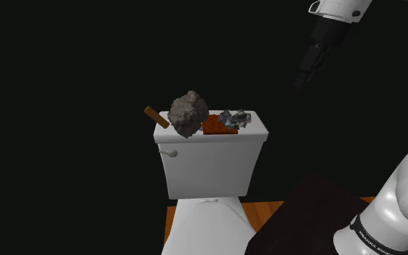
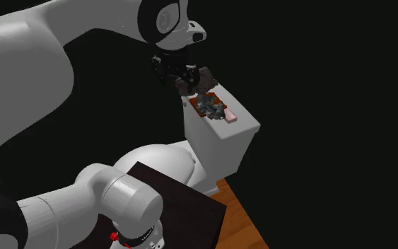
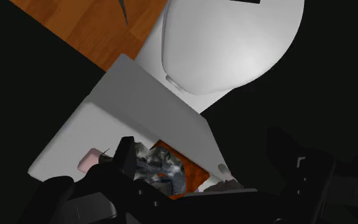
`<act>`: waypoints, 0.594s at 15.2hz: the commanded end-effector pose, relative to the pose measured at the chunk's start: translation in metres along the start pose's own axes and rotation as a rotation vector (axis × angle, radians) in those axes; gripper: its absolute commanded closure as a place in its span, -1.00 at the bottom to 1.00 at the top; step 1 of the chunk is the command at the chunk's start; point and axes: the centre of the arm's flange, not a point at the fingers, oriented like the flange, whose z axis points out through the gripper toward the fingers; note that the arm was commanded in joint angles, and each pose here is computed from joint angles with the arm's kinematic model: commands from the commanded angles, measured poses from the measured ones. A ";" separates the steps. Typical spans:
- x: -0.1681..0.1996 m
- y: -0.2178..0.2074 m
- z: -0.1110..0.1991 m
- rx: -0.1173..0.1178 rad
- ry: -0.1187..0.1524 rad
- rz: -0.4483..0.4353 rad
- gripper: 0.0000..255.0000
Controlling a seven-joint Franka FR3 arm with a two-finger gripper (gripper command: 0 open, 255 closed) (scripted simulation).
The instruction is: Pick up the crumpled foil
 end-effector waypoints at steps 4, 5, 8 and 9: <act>0.016 0.026 0.026 0.016 0.014 -0.082 -1.00; 0.022 0.034 0.035 0.021 0.018 -0.109 -1.00; 0.041 0.058 0.062 0.037 0.032 -0.190 -1.00; 0.048 0.065 0.071 0.042 0.037 -0.217 -1.00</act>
